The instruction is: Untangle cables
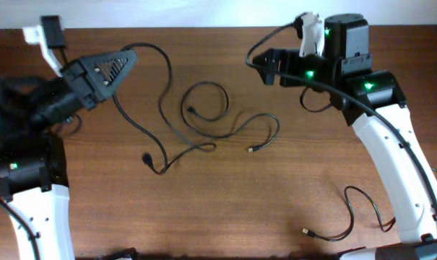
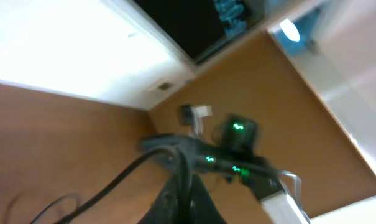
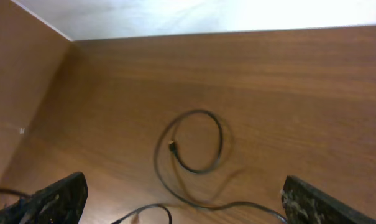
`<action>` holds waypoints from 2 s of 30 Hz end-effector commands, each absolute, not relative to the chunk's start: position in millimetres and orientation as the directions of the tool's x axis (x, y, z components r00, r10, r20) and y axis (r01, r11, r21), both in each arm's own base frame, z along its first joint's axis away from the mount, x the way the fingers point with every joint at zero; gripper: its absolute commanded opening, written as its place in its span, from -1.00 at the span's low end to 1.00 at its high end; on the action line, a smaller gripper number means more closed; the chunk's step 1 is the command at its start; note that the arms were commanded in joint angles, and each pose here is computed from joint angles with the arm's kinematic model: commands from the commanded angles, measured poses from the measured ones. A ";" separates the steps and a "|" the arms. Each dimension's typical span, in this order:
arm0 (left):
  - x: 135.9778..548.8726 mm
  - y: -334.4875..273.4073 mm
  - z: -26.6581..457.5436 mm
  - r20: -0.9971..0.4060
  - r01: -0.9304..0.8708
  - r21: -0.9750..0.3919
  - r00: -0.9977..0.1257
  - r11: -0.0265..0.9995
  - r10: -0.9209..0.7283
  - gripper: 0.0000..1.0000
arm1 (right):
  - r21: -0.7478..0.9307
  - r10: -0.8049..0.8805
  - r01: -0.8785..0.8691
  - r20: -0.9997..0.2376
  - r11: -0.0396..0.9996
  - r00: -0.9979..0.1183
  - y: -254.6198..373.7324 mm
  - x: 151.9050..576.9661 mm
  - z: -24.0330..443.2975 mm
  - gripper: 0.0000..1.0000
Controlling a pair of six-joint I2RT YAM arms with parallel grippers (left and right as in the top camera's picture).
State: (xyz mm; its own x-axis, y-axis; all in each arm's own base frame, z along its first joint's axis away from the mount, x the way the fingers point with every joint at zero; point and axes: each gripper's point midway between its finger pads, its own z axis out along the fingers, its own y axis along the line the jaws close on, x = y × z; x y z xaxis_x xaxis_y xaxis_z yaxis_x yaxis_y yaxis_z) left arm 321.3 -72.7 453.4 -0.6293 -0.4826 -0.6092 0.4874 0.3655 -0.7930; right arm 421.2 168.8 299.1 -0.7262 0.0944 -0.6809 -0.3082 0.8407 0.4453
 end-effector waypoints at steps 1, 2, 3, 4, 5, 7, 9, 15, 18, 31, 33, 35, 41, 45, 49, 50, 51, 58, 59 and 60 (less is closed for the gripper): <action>353.2 -46.9 388.1 -0.664 0.256 -0.713 -0.547 0.653 -0.510 -0.97 | 0.394 0.056 -0.307 -0.687 0.866 -0.724 159.2 415.7 298.1 0.97; 356.1 -41.6 363.1 -0.660 0.143 -0.674 -0.558 0.725 -0.503 -0.96 | 0.375 0.051 -0.286 -0.680 0.882 -0.731 153.6 412.8 295.3 0.97; 357.5 -37.2 345.6 -0.663 0.049 -0.625 -0.560 0.779 -0.497 -0.96 | 0.337 0.077 -0.204 -0.663 0.919 -0.745 138.2 410.5 289.4 0.97; 359.0 -30.6 331.0 -0.680 -0.058 -0.553 -0.545 0.831 -0.490 -0.93 | 0.290 0.108 -0.110 -0.645 0.951 -0.757 120.5 407.0 283.1 0.97; 359.8 -30.2 326.9 -0.700 -0.095 -0.508 -0.534 0.856 -0.474 -0.90 | 0.242 0.113 -0.055 -0.628 0.969 -0.770 107.5 401.0 277.1 0.97; 358.3 -41.3 322.3 -0.747 -0.083 -0.409 -0.541 0.909 -0.386 -0.89 | 0.190 0.101 -0.009 -0.560 0.982 -0.823 94.7 379.2 263.8 0.97; 343.7 -44.5 301.5 -0.754 -0.135 -0.249 -0.595 0.959 -0.279 -0.85 | 0.165 0.088 0.011 -0.467 0.986 -0.880 89.4 355.8 248.8 0.97; 321.8 -45.5 258.8 -0.664 -0.164 -0.048 -0.732 0.985 -0.154 -0.10 | 0.278 0.068 -0.026 -0.323 0.960 -0.944 110.1 323.1 238.9 0.98; 312.5 -43.5 244.5 -0.608 -0.164 -0.017 -0.781 0.986 -0.141 0.02 | 0.127 0.257 0.231 -0.268 0.965 -0.929 54.2 311.9 228.5 0.98; 301.9 -68.5 236.9 -0.540 -0.081 -0.127 -0.830 0.989 -0.137 0.08 | -0.016 0.553 0.557 -0.098 0.830 -0.827 -24.7 174.4 199.2 0.98; 301.0 -72.6 236.6 -0.533 -0.068 -0.146 -0.835 0.987 -0.136 0.31 | -0.060 0.633 0.636 -0.059 0.769 -0.772 -26.0 145.3 172.0 0.97; 300.8 -72.9 236.7 -0.533 -0.067 -0.147 -0.835 0.987 -0.136 0.33 | -0.084 0.647 0.647 -0.034 0.758 -0.762 -26.0 135.2 147.0 0.98; 300.3 -75.7 236.6 -0.528 -0.059 -0.160 -0.838 0.985 -0.136 0.33 | -0.099 0.734 0.736 -0.062 0.670 -0.677 -31.8 149.6 125.2 0.97; 300.1 -76.5 236.6 -0.527 -0.056 -0.164 -0.839 0.985 -0.135 0.34 | -0.202 0.665 0.688 -0.178 0.697 -0.725 -59.4 162.1 126.7 0.98; 304.1 -76.5 239.2 -0.543 -0.057 -0.166 -0.828 0.985 -0.139 0.35 | -0.116 0.611 0.611 -0.038 0.783 -0.791 -33.7 164.9 115.0 0.98; 304.7 -76.8 239.7 -0.545 -0.056 -0.167 -0.827 0.984 -0.139 0.34 | -0.113 0.623 0.619 0.006 0.777 -0.782 -29.6 161.1 111.8 0.98; 304.3 -76.6 239.3 -0.544 -0.056 -0.166 -0.828 0.985 -0.138 0.35 | -0.122 0.649 0.640 0.061 0.759 -0.758 -28.5 155.0 108.1 0.98; 301.3 -75.6 237.2 -0.539 -0.021 -0.136 -0.838 0.991 -0.092 0.35 | -0.173 0.759 0.760 0.361 0.626 -0.543 -44.2 115.9 97.1 0.77; 301.1 -75.6 237.1 -0.538 -0.021 -0.136 -0.838 0.990 -0.091 0.36 | -0.171 0.768 0.770 0.357 0.614 -0.533 -46.6 116.1 96.6 0.46; 301.1 -75.6 237.1 -0.538 -0.021 -0.136 -0.838 0.990 -0.091 0.36 | -0.166 0.780 0.784 0.345 0.598 -0.522 -51.0 117.5 95.3 0.62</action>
